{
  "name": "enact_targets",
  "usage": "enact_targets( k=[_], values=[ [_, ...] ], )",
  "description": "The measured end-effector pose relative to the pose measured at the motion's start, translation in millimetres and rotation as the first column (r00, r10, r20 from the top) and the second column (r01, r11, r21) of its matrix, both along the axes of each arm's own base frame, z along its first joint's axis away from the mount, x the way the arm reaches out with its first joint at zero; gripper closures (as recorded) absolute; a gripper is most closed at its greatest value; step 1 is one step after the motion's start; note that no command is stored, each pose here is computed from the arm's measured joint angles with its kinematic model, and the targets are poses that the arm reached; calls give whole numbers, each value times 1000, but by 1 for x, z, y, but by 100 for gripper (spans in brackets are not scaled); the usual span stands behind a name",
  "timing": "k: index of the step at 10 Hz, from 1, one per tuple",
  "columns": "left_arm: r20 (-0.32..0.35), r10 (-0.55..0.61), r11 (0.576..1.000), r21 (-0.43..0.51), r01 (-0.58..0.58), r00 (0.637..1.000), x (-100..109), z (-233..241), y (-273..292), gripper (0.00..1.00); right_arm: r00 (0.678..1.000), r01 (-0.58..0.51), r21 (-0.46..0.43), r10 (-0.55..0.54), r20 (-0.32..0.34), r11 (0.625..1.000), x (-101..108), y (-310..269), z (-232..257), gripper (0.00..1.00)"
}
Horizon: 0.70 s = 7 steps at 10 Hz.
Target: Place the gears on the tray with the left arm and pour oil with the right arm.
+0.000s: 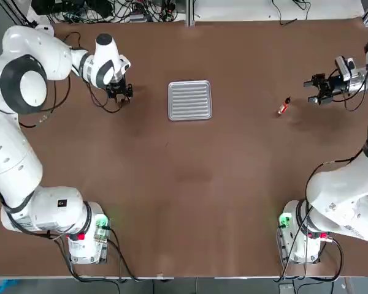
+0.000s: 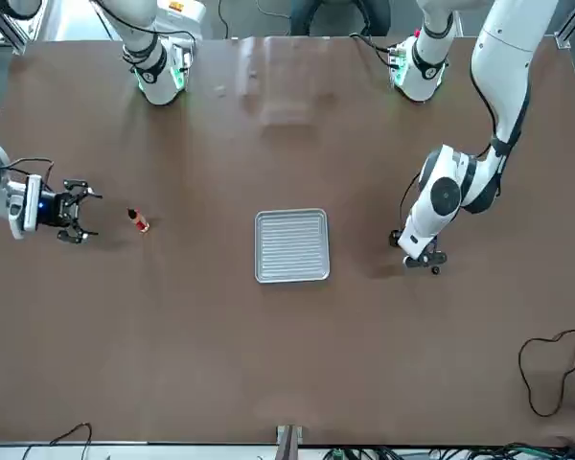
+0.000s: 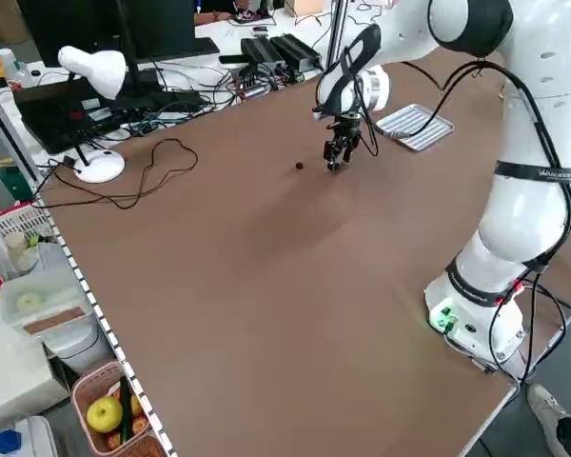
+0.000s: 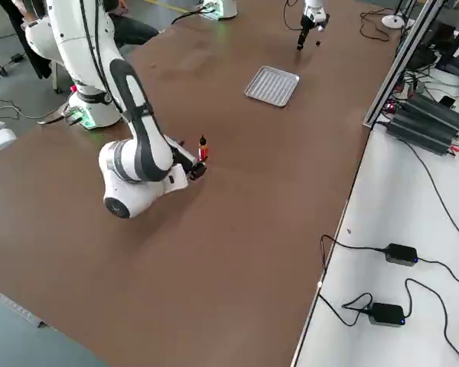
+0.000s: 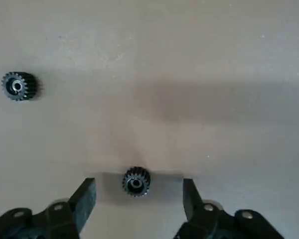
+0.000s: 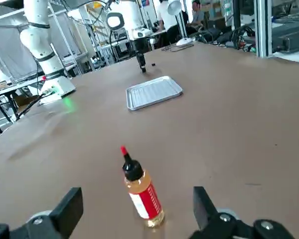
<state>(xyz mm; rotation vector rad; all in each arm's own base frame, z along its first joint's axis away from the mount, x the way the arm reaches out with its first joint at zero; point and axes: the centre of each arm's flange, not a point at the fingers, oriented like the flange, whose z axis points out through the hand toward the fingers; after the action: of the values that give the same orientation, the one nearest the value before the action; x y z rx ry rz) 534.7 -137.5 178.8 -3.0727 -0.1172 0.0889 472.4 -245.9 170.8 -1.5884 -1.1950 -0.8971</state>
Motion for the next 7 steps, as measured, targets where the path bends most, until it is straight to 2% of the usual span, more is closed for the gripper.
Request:
enact_targets(
  k=[3,7],
  values=[
    [-3,6,1000,-2,-6,1000,3,-4,2,25,992,-10,101,-3,126,995,-6,18,-42,3],
    [0,7,1000,-3,-7,1000,5,-4,2,33,985,-34,152,7,173,988,-9,42,-56,3]
  ],
)
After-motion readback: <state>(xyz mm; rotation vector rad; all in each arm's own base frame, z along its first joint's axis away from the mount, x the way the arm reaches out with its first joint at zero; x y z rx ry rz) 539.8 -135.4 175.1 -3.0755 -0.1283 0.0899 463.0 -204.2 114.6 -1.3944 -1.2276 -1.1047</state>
